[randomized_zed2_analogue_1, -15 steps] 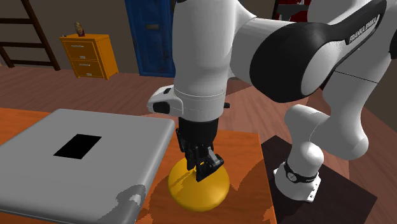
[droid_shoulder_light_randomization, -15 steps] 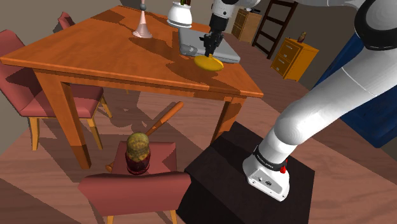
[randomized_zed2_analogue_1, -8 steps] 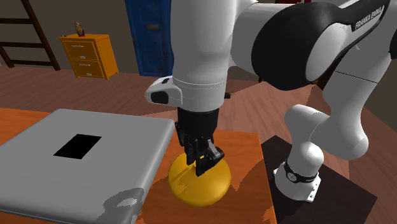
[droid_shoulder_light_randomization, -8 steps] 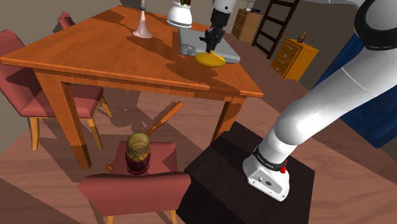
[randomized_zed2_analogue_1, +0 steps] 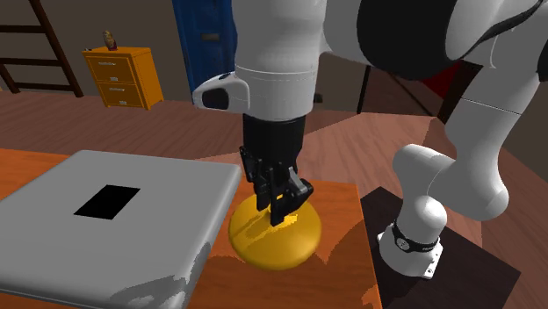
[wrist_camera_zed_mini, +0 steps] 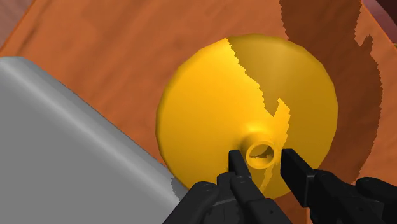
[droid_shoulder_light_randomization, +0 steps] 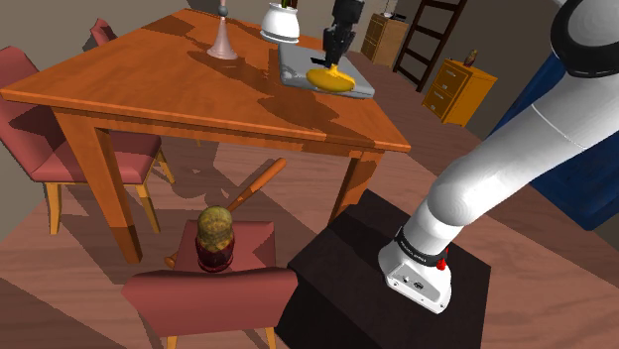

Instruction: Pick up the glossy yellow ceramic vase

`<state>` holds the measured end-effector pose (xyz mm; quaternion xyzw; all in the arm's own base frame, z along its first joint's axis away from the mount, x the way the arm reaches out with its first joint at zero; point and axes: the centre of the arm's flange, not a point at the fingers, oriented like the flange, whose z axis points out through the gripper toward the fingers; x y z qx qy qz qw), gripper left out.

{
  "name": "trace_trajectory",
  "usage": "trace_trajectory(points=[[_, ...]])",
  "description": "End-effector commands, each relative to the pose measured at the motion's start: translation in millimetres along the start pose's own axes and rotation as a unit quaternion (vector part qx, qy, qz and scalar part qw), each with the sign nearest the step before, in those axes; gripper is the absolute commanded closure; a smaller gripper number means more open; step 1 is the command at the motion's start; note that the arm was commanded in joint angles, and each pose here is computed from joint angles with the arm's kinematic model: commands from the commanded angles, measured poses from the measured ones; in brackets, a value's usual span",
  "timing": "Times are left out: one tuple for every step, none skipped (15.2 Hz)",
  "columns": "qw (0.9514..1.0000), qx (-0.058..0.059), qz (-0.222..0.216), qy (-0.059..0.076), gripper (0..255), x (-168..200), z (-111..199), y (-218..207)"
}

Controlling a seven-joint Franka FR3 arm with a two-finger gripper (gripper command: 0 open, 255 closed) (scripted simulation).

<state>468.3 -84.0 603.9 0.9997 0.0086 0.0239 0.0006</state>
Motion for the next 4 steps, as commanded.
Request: trace_trajectory(points=[[1.0,0.0,0.0,0.0,255,0.3,-11.2,0.9],[1.0,0.0,0.0,0.0,255,0.6,-16.4,0.9],[1.0,0.0,0.0,0.0,255,0.6,-17.2,0.9],[1.0,0.0,0.0,0.0,255,0.6,-17.2,0.9]])
